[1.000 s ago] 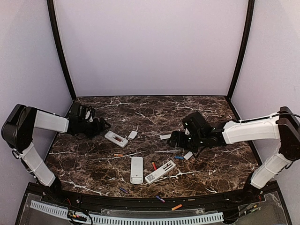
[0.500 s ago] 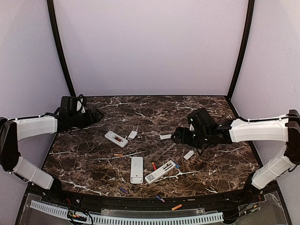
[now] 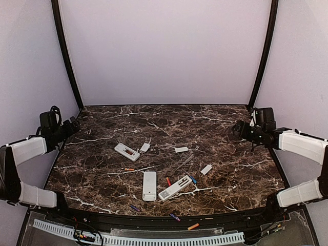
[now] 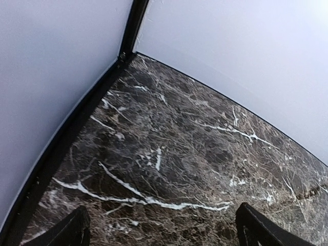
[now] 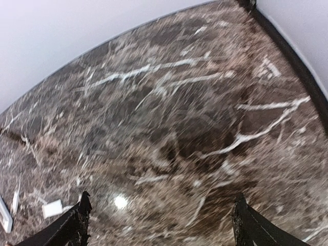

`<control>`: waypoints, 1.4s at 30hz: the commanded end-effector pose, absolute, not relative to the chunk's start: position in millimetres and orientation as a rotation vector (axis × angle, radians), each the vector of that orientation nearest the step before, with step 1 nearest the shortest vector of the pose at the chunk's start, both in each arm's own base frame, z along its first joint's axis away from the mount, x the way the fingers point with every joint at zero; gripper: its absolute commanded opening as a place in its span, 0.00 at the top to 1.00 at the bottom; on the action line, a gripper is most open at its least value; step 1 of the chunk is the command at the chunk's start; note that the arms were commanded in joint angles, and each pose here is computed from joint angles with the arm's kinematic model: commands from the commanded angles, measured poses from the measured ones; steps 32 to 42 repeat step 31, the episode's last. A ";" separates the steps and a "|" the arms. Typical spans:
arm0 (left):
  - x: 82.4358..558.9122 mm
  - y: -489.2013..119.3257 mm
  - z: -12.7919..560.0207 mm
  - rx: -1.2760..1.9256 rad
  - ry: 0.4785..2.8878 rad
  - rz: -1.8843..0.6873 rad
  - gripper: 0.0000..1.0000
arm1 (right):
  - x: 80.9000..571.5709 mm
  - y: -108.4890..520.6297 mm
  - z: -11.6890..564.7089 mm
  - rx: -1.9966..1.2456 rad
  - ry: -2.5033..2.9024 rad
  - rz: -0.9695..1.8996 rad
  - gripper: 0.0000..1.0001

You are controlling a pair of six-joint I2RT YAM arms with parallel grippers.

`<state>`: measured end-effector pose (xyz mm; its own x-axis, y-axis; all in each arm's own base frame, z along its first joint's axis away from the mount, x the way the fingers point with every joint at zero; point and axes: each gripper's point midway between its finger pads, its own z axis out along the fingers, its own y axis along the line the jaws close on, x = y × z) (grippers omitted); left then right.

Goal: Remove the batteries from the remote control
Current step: Reset both arms

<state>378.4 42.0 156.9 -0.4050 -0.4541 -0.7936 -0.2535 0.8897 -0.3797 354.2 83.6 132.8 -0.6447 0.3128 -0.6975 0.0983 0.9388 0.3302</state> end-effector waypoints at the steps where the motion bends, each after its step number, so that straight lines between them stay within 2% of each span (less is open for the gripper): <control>1: 369.4 67.7 180.4 -0.459 1.853 -0.052 0.01 | 367.3 32.1 159.5 0.241 2.079 0.237 0.07; 8: 362.3 62.7 180.0 -0.339 1.749 0.008 0.01 | 350.6 -9.6 206.3 0.201 1.731 0.028 0.04; 18: 372.9 16.6 159.2 -0.134 1.766 0.019 0.01 | 327.9 -22.8 191.2 0.225 1.616 -0.041 0.04; 42: 371.4 19.1 161.6 -0.160 1.745 0.019 0.01 | 335.3 -21.9 188.1 0.221 1.645 -0.044 0.04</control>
